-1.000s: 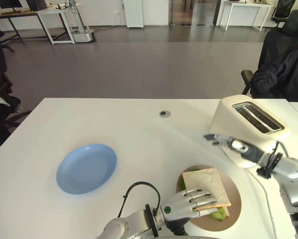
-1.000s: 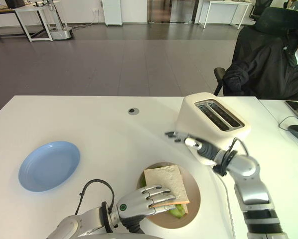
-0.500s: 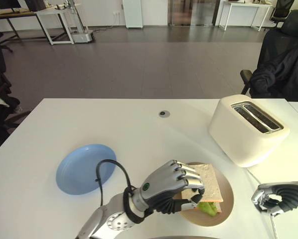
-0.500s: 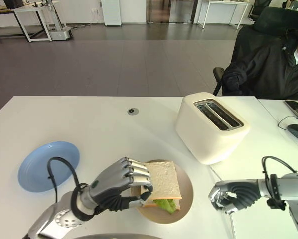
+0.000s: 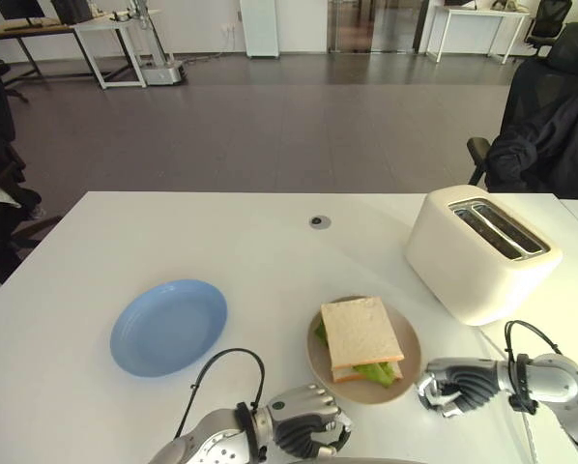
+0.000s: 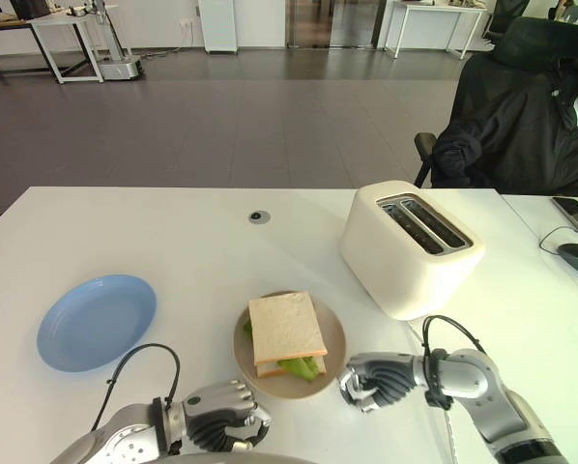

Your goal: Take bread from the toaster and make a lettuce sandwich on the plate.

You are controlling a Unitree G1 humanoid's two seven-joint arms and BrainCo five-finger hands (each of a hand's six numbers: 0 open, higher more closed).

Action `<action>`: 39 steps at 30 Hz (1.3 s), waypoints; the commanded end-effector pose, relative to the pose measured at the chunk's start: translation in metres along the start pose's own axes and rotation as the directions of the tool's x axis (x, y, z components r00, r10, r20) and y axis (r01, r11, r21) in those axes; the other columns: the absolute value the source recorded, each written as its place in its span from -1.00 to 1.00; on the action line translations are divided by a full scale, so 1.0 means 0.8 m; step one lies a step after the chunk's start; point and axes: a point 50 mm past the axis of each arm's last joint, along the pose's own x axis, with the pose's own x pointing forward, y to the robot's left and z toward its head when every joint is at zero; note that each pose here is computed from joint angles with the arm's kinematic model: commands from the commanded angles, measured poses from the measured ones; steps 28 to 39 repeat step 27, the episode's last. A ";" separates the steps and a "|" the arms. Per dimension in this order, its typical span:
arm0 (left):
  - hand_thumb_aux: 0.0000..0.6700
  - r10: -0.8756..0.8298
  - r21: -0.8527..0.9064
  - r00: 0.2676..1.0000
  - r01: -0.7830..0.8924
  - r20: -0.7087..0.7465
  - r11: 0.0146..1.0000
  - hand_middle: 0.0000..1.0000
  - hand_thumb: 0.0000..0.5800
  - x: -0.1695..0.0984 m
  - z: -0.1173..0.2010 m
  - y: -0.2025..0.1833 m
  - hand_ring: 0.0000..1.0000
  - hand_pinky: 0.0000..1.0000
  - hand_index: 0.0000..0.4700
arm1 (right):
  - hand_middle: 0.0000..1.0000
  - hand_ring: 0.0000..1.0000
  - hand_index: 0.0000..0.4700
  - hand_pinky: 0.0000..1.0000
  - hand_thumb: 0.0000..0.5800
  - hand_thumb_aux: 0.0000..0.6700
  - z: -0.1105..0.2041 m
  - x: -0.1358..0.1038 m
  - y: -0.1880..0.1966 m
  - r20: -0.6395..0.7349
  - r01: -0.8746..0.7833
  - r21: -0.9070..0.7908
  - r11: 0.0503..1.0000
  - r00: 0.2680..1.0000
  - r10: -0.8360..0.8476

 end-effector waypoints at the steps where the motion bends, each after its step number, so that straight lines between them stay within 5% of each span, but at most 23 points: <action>1: 1.00 0.107 0.246 0.926 -0.016 -0.361 0.969 1.00 1.00 0.022 -0.093 0.015 1.00 1.00 1.00 | 1.00 1.00 1.00 1.00 1.00 1.00 -0.021 0.081 -0.005 -0.100 0.109 0.124 0.986 0.990 -0.097; 6: 1.00 0.339 0.409 0.862 -0.174 -0.376 0.896 1.00 1.00 0.048 -0.136 0.057 1.00 1.00 1.00 | 1.00 1.00 1.00 1.00 1.00 1.00 -0.016 0.157 -0.041 -0.118 0.270 0.141 0.952 0.960 -0.255; 9: 1.00 0.389 0.389 0.865 -0.256 -0.318 0.885 1.00 1.00 0.050 -0.127 0.064 1.00 1.00 1.00 | 1.00 1.00 0.98 1.00 1.00 0.98 -0.009 0.156 -0.055 -0.058 0.370 0.104 0.923 0.929 -0.366; 10: 1.00 0.419 0.392 0.870 -0.301 -0.261 0.869 1.00 1.00 0.047 -0.115 0.066 1.00 1.00 1.00 | 1.00 1.00 0.43 1.00 0.84 0.43 -0.007 0.147 -0.059 -0.020 0.410 0.111 0.905 0.911 -0.411; 11: 1.00 0.450 0.381 0.870 -0.353 -0.202 0.854 1.00 1.00 0.041 -0.099 0.068 1.00 1.00 1.00 | 1.00 1.00 0.24 1.00 0.71 0.24 -0.002 0.137 -0.059 0.030 0.437 0.105 0.893 0.896 -0.442; 12: 1.00 0.488 0.349 0.860 -0.416 -0.149 0.840 1.00 1.00 0.032 -0.080 0.070 1.00 1.00 1.00 | 1.00 1.00 0.03 1.00 0.53 0.03 0.005 0.124 -0.058 0.087 0.467 0.131 0.874 0.873 -0.480; 13: 1.00 0.527 0.301 0.843 -0.478 -0.108 0.825 1.00 1.00 0.020 -0.059 0.073 1.00 1.00 1.00 | 0.83 0.83 -1.00 0.83 -1.00 -1.00 0.013 0.110 -0.054 0.142 0.490 0.162 0.856 0.847 -0.512; 14: 1.00 0.559 0.215 0.827 -0.535 -0.063 0.817 1.00 1.00 0.008 -0.037 0.073 1.00 1.00 1.00 | 0.58 0.58 -1.00 0.58 -1.00 -1.00 0.023 0.093 -0.049 0.199 0.504 0.217 0.836 0.816 -0.543; 15: 0.05 0.596 0.084 0.803 -0.593 -0.011 0.801 0.51 0.55 -0.004 -0.017 0.072 0.51 0.51 0.05 | -0.24 -0.24 -1.00 -0.24 -1.00 -1.00 0.032 0.078 -0.045 0.254 0.506 0.288 0.813 0.778 -0.574; 16: -0.87 0.654 -0.009 0.754 -0.655 0.053 0.756 -1.00 -0.76 -0.018 -0.002 0.076 -1.00 -1.00 -0.87 | -1.00 -1.00 -1.00 -1.00 -1.00 -1.00 0.038 0.064 -0.043 0.292 0.511 0.367 0.777 0.730 -0.618; 17: -1.00 0.700 -0.118 0.713 -0.692 0.048 0.713 -1.00 -1.00 -0.027 -0.001 0.077 -1.00 -1.00 -1.00 | -1.00 -1.00 -1.00 -1.00 -1.00 -1.00 0.039 0.055 -0.044 0.301 0.519 0.438 0.734 0.685 -0.664; 23: -1.00 0.753 -0.462 0.657 -0.675 -0.023 0.575 -1.00 -1.00 -0.035 -0.020 0.089 -1.00 -1.00 -1.00 | -1.00 -1.00 -1.00 -1.00 -1.00 -1.00 0.044 0.051 -0.063 0.293 0.532 0.619 0.578 0.527 -0.798; 39: -1.00 0.749 -0.513 0.661 -0.656 -0.038 0.553 -1.00 -1.00 -0.042 -0.028 0.091 -1.00 -1.00 -1.00 | -1.00 -1.00 -1.00 -1.00 -1.00 -1.00 0.046 0.049 -0.065 0.325 0.530 0.593 0.606 0.530 -0.783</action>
